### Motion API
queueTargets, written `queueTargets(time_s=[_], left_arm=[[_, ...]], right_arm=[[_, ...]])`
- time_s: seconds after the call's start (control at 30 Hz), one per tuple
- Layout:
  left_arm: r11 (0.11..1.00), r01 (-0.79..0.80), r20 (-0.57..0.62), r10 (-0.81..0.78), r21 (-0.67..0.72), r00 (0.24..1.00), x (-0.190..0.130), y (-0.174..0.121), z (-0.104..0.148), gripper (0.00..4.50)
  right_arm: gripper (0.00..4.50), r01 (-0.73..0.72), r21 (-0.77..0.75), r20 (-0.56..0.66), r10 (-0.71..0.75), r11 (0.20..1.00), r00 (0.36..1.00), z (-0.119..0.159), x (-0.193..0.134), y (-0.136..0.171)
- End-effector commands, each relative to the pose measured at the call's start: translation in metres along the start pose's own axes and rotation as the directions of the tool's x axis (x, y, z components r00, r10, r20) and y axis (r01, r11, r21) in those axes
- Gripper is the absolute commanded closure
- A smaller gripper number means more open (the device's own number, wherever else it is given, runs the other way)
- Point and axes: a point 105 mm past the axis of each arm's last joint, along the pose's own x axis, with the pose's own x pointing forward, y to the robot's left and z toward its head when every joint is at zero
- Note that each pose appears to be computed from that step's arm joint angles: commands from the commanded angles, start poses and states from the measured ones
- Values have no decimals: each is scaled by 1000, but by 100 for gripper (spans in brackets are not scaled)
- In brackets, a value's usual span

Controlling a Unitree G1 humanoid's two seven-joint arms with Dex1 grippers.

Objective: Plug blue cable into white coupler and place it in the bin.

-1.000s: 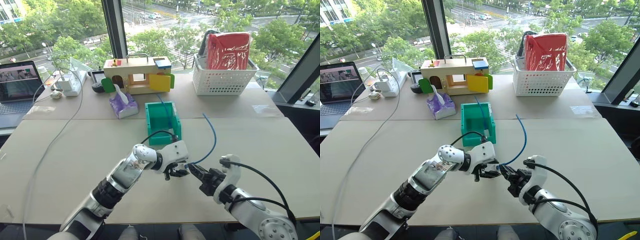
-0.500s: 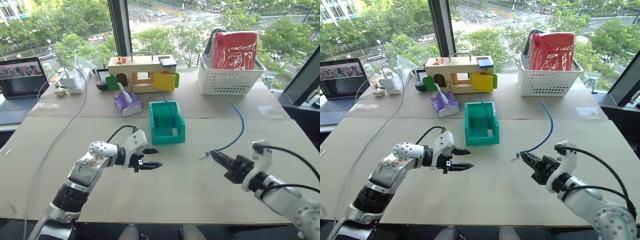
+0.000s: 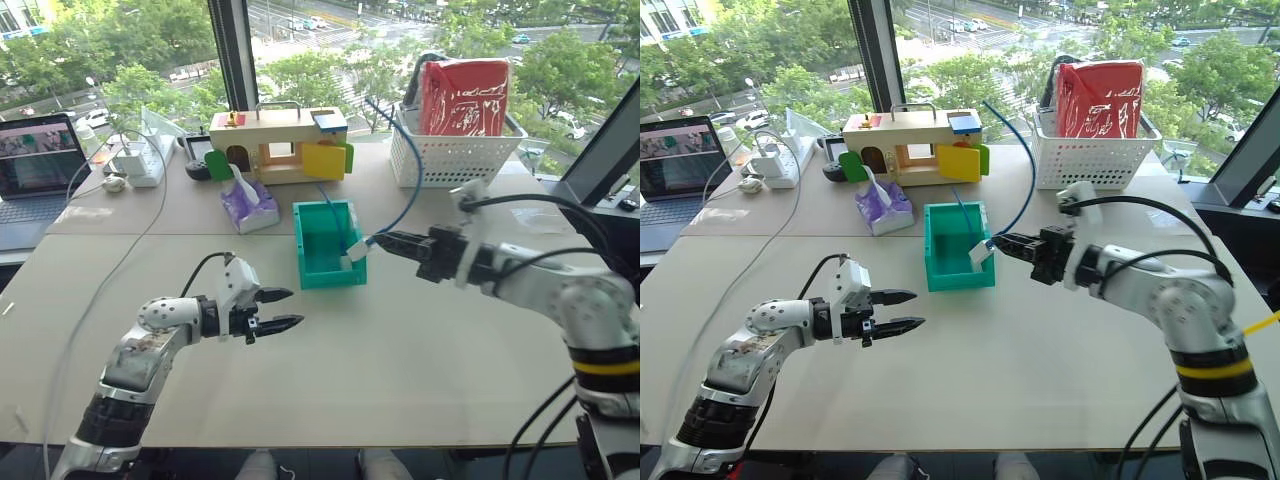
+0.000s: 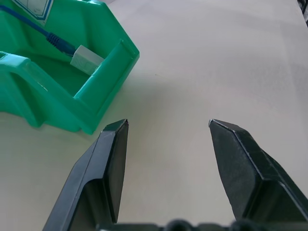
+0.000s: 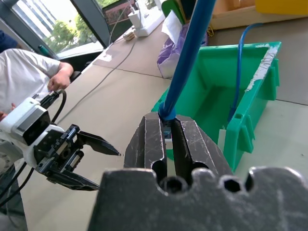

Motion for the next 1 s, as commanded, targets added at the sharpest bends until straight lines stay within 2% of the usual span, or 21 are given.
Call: queueTargets(time_s=[0.03, 0.2, 0.23, 0.37, 0.5, 0.63, 0.8, 0.83, 0.93, 1.0], left_arm=[[1000, -23, 30, 22, 17, 999, 3, -4, 12, 163], [998, -54, 7, 54, 24, 999, 1, -6, 7, 163], [998, -65, -1, 65, 26, 998, 0, -5, 6, 160], [996, -76, -11, 76, 43, 997, 0, -4, 6, 159], [995, -85, -5, 86, 48, 996, 0, 1, 9, 159], [993, -95, 6, 94, 66, 996, 3, 4, 15, 159], [987, -154, 61, 151, 49, 987, -2, 18, 23, 159], [983, -176, 77, 172, 45, 982, -3, 23, 25, 159], [958, -283, 125, 277, 34, 953, -9, 42, 31, 159], [951, -308, 132, 304, 13, 944, -11, 46, 30, 159]], right_arm=[[450, -15, -275, -96, -12, 961, 995, 0, 34, -17], [450, -85, -262, -85, 65, 961, 994, 8, 64, -20], [404, -94, -283, -101, 67, 954, 993, 6, 67, -22], [280, -119, -309, -119, 85, 944, 989, 7, 70, -23], [142, -83, -322, -47, 71, 943, 996, 25, 68, -26], [5, -48, -274, 83, 74, 961, 994, 57, 49, -22], [5, -58, -203, 227, 104, 978, 968, 81, -2, -12], [5, -39, -236, 259, 102, 971, 960, 81, -16, -11], [5, 158, -307, 372, -34, 939, 928, 75, -54, -26], [5, 261, -312, 370, -136, 914, 919, 57, -68, -39]])
